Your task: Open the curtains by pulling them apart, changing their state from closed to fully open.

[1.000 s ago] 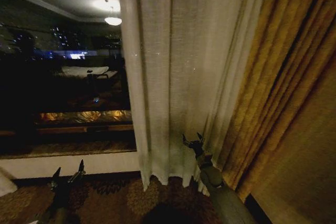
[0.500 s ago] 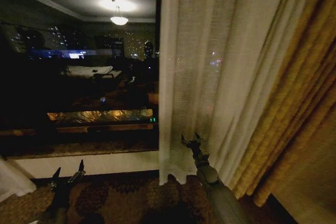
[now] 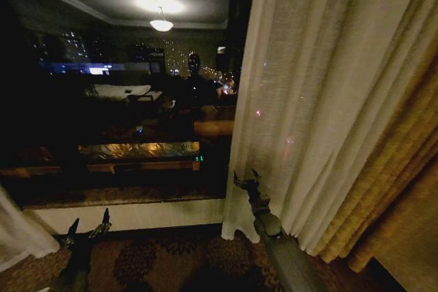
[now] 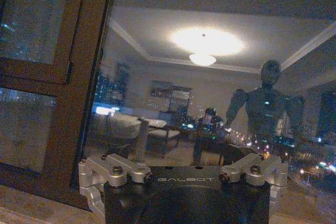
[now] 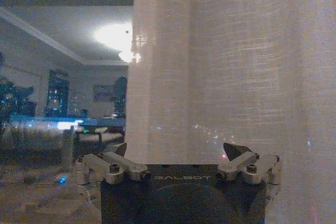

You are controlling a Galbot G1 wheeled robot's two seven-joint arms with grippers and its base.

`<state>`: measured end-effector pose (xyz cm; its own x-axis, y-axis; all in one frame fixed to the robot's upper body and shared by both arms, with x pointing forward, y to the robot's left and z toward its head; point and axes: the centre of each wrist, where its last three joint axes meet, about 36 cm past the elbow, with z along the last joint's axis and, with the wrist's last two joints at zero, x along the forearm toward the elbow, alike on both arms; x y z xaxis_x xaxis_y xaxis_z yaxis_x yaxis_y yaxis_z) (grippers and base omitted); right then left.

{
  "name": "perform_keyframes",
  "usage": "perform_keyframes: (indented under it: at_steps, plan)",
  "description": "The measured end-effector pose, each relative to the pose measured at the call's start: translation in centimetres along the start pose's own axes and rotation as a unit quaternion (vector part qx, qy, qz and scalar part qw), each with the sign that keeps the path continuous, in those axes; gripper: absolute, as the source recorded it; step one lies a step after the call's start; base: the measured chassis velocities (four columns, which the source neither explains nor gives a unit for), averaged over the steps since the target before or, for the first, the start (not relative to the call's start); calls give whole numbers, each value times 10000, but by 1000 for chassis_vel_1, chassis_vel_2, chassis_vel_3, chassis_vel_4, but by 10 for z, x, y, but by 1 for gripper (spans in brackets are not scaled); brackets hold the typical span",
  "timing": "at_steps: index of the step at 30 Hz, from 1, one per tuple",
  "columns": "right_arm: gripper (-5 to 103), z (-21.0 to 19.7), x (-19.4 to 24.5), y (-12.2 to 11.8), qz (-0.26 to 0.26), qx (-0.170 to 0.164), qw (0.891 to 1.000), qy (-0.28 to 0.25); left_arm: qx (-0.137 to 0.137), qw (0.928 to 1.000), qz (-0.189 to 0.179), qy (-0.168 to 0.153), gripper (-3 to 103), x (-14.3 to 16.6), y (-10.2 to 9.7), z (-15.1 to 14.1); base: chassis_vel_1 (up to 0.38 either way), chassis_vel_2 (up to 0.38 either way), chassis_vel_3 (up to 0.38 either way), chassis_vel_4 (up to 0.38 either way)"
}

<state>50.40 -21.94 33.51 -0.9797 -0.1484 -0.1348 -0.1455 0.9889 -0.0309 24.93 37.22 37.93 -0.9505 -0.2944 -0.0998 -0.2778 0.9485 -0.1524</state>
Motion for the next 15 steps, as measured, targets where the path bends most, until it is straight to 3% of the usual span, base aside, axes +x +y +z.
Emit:
perform_keyframes:
  at_steps: [9,15]
  plan:
    - [100,0,-4,-2,6,-15,10000,11,-3,10000,0,-1,100,0,0,0,-70,35,76,-30]
    - [100,3,-9,1,-64,29,9999,-88,-3,10000,-1,-2,100,0,0,0,-216,153,191,-148]
